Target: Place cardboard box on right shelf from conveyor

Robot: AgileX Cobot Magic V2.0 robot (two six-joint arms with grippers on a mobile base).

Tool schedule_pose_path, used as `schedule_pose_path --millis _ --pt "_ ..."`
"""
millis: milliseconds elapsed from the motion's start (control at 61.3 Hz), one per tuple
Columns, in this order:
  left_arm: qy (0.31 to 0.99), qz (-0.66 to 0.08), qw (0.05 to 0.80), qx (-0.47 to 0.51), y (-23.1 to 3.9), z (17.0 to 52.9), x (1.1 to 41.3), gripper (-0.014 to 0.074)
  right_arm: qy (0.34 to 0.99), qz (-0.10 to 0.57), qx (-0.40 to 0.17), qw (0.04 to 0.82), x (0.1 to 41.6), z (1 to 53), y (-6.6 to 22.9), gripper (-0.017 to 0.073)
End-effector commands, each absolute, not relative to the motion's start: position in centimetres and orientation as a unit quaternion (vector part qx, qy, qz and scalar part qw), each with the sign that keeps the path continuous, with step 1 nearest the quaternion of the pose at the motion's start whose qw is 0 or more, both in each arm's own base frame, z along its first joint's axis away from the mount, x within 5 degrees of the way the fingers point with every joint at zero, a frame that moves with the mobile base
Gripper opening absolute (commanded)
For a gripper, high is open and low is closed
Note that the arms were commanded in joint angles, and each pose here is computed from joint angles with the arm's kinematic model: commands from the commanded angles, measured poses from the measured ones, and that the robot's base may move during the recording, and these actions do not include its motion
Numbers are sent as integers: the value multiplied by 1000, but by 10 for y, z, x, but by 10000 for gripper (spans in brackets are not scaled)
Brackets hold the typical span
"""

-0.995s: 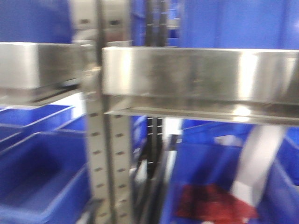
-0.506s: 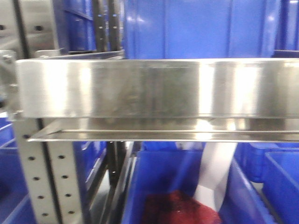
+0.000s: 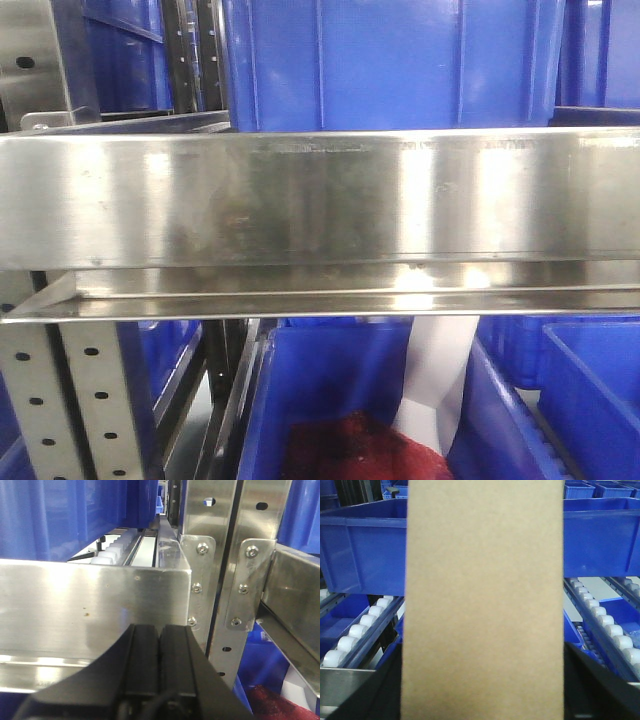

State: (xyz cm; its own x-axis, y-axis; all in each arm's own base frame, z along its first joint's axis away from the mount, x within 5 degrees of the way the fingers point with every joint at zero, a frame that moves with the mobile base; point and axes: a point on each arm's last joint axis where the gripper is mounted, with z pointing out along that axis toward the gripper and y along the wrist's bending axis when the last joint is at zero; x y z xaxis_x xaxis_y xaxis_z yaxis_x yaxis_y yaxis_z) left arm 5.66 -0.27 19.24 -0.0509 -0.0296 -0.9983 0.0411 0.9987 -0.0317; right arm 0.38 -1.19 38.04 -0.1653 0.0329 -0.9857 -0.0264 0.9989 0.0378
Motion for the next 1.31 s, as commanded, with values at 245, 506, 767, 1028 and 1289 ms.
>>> schedule_pose_path --millis 245,506,767,1028,1289 --pt "693 -27 720 0 -2 198 56 -116 724 17 -4 689 5 397 -12 153" --pt "693 -27 720 0 -2 198 56 -115 724 17 -4 689 5 397 -12 153" --pt "693 -27 720 0 -2 198 56 -116 724 17 -4 689 5 397 -12 153" --pt "693 -27 720 0 -2 198 56 -116 725 16 -4 689 5 397 -12 153" --pt "693 -27 720 0 -2 198 56 -116 725 -53 -109 678 40 419 -2 153"
